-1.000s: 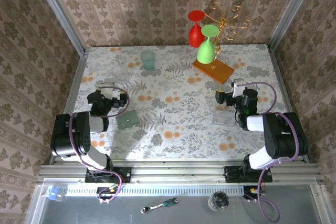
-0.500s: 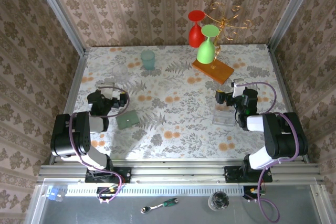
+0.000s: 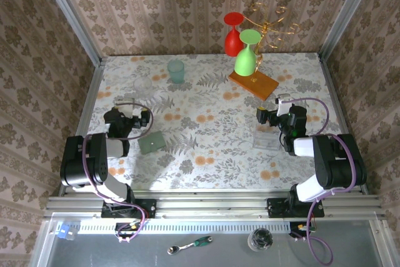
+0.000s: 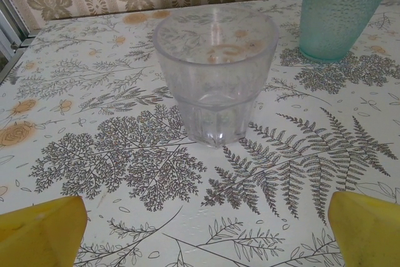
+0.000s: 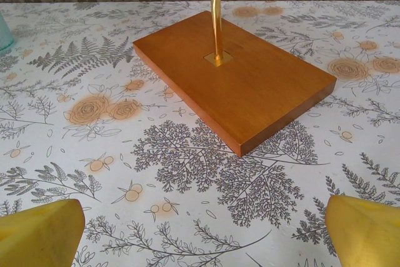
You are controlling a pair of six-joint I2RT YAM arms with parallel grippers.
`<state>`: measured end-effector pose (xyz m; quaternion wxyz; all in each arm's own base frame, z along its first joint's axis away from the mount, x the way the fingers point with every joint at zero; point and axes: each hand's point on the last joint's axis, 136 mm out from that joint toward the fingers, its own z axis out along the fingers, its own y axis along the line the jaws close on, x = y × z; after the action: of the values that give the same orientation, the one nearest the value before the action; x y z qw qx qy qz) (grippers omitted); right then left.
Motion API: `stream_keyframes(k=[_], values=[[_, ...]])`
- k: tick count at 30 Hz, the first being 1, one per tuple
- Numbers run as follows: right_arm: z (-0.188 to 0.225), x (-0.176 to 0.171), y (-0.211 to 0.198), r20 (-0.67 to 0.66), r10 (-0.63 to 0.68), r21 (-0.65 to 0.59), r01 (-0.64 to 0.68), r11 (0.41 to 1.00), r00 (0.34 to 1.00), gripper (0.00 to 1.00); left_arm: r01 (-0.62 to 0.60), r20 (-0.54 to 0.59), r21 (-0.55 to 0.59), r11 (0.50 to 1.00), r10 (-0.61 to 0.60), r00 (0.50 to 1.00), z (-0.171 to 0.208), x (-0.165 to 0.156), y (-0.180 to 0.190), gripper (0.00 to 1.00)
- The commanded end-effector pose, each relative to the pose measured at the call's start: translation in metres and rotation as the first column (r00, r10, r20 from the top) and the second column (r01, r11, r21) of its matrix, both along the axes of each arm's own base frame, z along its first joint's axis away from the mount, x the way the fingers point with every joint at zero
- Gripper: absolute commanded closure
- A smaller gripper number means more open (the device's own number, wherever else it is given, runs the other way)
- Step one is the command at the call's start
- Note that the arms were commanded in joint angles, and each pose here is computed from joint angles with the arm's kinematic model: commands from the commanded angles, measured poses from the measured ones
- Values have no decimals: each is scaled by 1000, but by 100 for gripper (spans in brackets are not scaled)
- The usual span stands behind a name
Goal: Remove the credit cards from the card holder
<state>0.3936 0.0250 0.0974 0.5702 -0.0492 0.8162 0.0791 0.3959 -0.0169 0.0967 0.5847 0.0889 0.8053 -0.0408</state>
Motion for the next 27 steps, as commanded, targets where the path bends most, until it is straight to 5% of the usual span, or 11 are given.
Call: stream_keyframes(k=[1,9,17,27], values=[[8,2,-5,12,-35,-22,35,999,999,0,-3,25,-4,1000,3,1000,5,-1,-1,0],[25,-1,-13,-52,-100,-29,99,995,994,0,-64,41,59,996,62,997,25,-8,-2,0],[22,-22,-38,-265,-276,-41,276,960,924,4,-149,-30,104,983,153,988,40,-13,-6,0],[33,-67,-38,-416,-318,24,360,933,852,17,-116,-192,-41,992,106,976,73,-24,-36,0]])
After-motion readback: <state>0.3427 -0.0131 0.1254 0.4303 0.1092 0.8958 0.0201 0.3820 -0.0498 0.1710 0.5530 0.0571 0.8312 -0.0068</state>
